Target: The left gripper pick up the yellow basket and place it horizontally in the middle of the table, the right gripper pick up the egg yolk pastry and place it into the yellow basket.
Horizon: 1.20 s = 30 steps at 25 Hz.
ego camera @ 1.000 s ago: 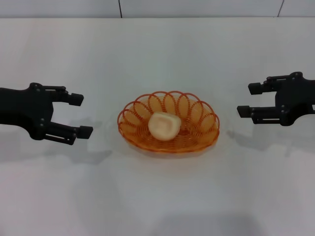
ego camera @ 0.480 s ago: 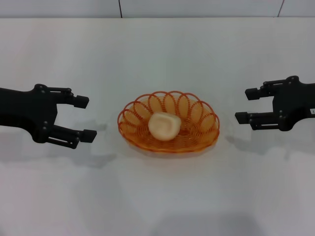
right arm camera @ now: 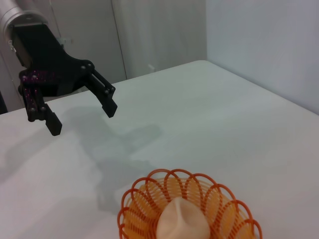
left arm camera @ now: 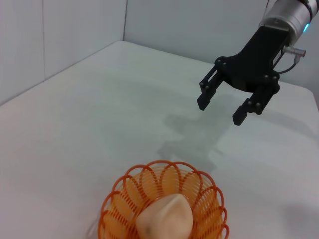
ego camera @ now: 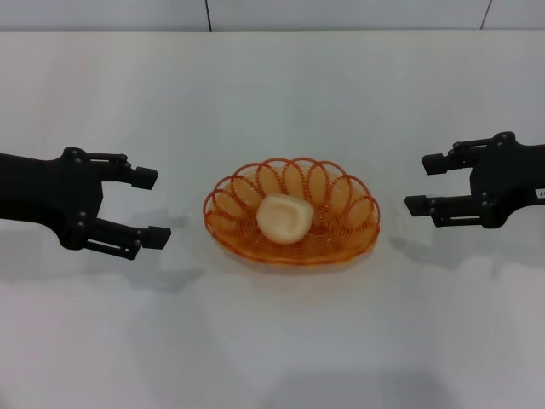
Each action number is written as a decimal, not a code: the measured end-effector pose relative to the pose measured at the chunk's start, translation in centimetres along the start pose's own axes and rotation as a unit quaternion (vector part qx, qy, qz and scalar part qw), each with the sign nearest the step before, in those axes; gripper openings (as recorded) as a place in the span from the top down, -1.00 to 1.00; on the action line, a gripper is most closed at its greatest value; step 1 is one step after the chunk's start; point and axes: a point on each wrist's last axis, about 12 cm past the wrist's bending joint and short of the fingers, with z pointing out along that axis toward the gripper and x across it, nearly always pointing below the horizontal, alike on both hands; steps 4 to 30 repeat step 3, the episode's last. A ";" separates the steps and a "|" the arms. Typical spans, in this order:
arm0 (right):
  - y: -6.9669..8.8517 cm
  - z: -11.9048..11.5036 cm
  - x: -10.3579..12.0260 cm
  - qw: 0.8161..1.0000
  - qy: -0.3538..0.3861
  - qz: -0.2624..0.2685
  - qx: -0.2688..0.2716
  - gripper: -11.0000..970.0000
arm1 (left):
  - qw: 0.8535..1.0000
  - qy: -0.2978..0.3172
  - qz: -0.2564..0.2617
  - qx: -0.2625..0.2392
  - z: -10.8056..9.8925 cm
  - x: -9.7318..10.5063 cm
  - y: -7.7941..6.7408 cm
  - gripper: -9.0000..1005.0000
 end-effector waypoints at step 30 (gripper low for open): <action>0.0 0.0 0.0 1.000 0.001 0.000 -0.001 -0.31 | 1.000 0.000 0.000 0.002 0.0 0.0 0.0 -0.77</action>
